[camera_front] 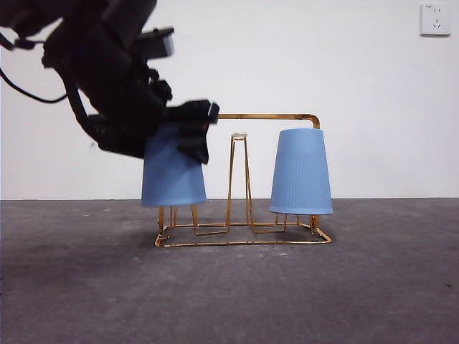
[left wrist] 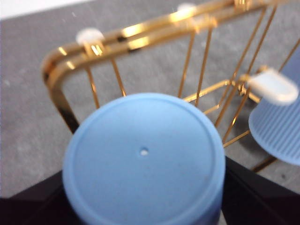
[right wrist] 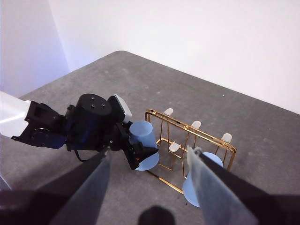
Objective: Pick up cup 1,put cup 1 in the cup rack,pick up cup 2,put cup 2 in the cup rack
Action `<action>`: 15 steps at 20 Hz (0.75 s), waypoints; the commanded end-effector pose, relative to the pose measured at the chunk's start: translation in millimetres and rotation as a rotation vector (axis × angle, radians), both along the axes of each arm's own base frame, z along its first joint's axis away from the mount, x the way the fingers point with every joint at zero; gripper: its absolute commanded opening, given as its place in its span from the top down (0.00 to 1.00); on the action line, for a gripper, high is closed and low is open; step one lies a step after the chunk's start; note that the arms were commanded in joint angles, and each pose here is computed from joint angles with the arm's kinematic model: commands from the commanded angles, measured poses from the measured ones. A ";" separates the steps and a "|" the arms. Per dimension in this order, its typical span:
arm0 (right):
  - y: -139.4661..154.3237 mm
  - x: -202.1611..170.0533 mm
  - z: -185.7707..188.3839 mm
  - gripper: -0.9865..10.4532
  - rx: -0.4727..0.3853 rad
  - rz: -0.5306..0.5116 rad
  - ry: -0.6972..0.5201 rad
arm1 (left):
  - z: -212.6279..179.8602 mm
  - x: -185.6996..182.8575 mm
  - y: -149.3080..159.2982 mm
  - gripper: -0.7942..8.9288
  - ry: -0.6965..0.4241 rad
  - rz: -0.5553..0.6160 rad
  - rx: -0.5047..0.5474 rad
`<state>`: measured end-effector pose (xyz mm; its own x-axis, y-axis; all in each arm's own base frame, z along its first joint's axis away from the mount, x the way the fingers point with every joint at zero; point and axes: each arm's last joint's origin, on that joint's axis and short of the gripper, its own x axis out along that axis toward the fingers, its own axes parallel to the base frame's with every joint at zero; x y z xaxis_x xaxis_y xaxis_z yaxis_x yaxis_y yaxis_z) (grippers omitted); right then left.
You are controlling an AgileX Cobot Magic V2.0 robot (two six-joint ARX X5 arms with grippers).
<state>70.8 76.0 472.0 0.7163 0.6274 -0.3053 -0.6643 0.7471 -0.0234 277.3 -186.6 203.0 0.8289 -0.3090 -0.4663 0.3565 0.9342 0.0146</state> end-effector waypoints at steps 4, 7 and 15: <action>2.1 1.7 -3.1 0.67 -0.025 0.002 0.014 | -8.6 -0.1 -1.0 0.51 0.024 -0.022 0.019; 1.9 1.6 -3.6 0.67 -0.029 0.003 0.017 | -4.1 1.7 -2.7 0.40 0.024 -0.029 0.014; 1.4 1.2 -5.4 0.67 -0.048 0.004 0.027 | 26.7 10.4 -9.9 0.40 0.126 -0.045 0.072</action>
<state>71.6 76.8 467.1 0.7044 0.6137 -0.3566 -0.6665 0.7447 -0.0351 287.7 -195.5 232.3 0.7533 -0.3043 -0.5830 0.3907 0.9202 0.0246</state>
